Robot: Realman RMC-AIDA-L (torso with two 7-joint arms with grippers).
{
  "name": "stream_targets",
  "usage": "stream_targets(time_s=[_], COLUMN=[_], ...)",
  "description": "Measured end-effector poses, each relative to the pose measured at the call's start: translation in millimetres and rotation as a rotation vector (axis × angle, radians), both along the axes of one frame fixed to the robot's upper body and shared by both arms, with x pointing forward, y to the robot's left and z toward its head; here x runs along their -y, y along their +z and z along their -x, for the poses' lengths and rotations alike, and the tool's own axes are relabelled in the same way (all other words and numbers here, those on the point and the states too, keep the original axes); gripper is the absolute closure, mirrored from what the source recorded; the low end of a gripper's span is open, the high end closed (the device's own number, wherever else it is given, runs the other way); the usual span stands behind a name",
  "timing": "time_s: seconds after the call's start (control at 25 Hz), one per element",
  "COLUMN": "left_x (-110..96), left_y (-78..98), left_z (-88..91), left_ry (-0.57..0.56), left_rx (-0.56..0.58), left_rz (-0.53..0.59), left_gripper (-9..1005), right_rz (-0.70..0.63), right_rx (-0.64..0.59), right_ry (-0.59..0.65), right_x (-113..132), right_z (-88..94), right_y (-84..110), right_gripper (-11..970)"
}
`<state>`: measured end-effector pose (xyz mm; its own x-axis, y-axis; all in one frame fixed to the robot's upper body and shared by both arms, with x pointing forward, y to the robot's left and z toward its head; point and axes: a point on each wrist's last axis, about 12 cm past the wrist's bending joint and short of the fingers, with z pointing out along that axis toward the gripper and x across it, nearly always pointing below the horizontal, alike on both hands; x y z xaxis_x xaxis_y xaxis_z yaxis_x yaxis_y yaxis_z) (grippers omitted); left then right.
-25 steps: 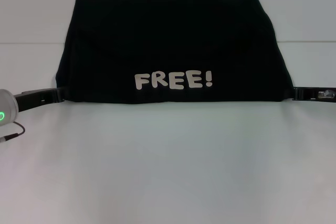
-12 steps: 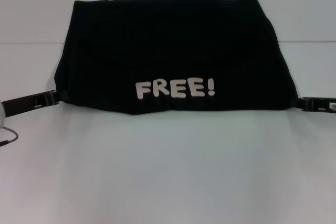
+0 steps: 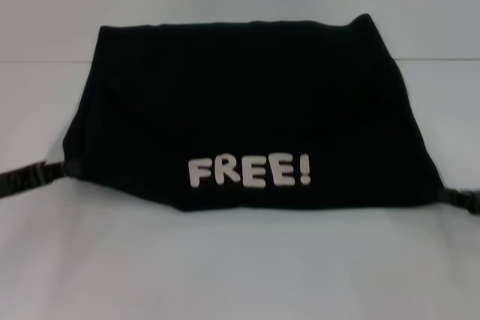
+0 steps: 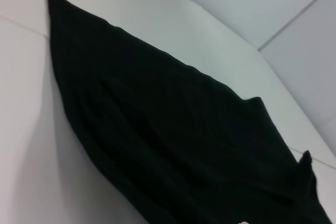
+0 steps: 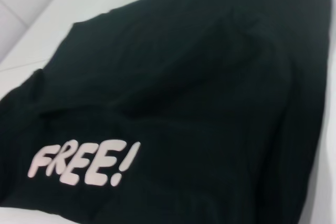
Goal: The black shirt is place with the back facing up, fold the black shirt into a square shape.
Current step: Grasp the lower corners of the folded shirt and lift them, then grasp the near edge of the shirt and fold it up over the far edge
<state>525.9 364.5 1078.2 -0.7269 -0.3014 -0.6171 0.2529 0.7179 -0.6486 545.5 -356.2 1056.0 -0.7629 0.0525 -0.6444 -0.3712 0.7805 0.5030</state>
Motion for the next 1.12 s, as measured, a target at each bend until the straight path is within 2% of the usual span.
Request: stream_targets(time_s=[0.44,0.84,1.0,1.12], left_x=[-14.3,-22.6,-26.1,-27.3], left_y=[-5.5,0.8,0.6,-0.4], left_z=[43.9,81.2,94.5,95.7], left_ry=[-0.09,-0.199,-0.21,-0.203], left_rx=[-0.111,-0.176,-0.2,-0.203], left_rz=[0.004,0.023,0.043,0.046], left_gripper=[996,996,995,995], right_rz=[-0.094,-0.15,-0.158,-0.164], right_rx=[-0.005,-0.048,-0.05,-0.041], right_ry=[0.141,0.171,0.164,0.159], right_x=[22.7,35.9,39.5,39.6], right_z=[63.0,115.8,130.6,130.4], right_y=[-5.3,-16.4,-20.0,-19.3], right_gripper=[960,960,960,960])
